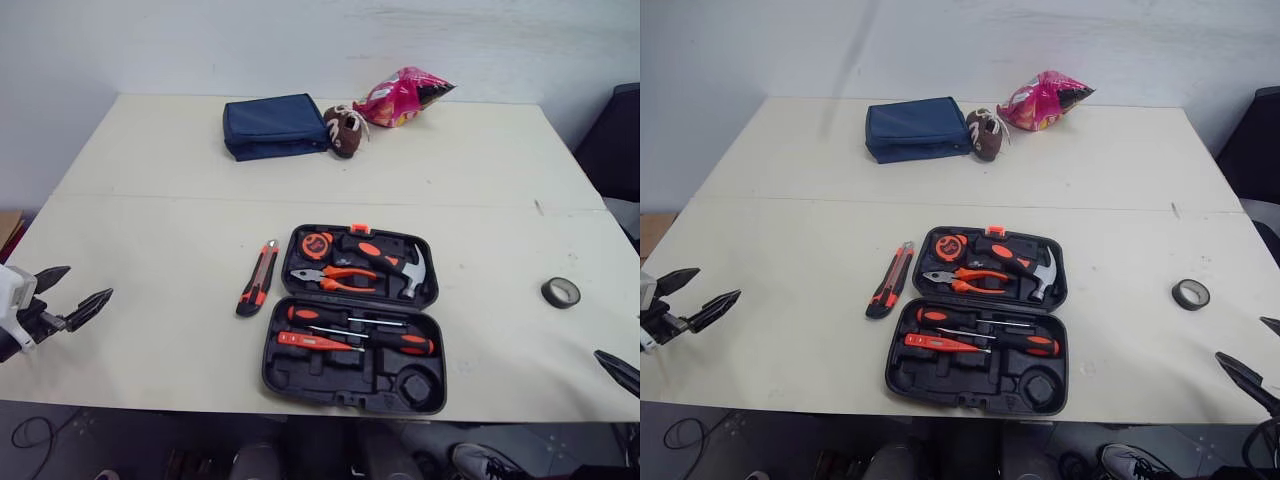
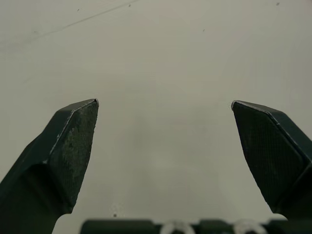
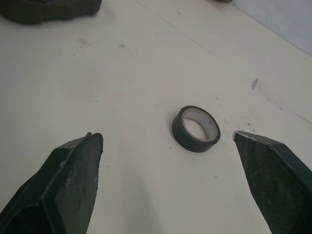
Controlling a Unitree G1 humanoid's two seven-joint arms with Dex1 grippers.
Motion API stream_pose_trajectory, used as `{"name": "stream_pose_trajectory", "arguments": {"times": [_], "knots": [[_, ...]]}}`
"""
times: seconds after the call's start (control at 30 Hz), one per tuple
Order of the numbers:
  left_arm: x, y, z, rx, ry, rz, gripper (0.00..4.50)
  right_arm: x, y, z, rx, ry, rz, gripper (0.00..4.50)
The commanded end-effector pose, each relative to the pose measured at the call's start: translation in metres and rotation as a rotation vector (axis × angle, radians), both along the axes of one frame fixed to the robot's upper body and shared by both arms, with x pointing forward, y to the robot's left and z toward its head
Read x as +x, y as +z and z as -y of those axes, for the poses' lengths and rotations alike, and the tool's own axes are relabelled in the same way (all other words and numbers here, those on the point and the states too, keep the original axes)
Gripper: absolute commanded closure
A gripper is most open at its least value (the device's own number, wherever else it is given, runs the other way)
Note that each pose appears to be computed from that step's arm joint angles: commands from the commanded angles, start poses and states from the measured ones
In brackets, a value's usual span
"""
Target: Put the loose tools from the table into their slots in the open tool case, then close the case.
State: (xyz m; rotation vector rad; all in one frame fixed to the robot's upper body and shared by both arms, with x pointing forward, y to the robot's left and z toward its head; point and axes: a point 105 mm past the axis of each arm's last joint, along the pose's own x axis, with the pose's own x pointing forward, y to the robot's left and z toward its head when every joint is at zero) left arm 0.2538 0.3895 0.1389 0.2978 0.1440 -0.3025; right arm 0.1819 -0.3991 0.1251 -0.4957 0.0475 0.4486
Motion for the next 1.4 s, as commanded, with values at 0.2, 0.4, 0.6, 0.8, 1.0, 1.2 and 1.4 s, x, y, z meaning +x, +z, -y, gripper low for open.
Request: {"name": "stream_pose_trajectory", "arguments": {"times": [0.2,0.4,0.6,0.8,1.0,1.2,1.4], "knots": [[0.005,0.025,0.068,-0.055,-0.136,0.003,0.04,0.031,0.024,-0.066,0.069,0.265,0.114,0.0],[0.016,0.021,0.15,-0.058,-0.259,-0.146,0.04,0.046,0.039,-0.127,0.179,0.435,0.18,0.0],[0.033,0.012,0.19,-0.182,-0.168,-0.229,0.04,0.047,0.042,-0.154,0.196,0.505,0.169,0.0],[0.049,-0.006,0.215,-0.193,-0.124,-0.293,0.04,0.041,0.029,-0.164,0.199,0.548,0.132,0.0],[0.062,-0.011,0.222,-0.143,-0.076,-0.3,0.04,0.041,0.026,-0.166,0.209,0.543,0.14,0.0],[0.061,-0.02,0.235,-0.11,-0.115,-0.372,0.04,0.041,0.027,-0.166,0.213,0.544,0.154,0.0],[0.063,-0.028,0.241,-0.054,-0.122,-0.418,0.04,0.042,0.031,-0.174,0.226,0.594,0.17,0.0]]}}
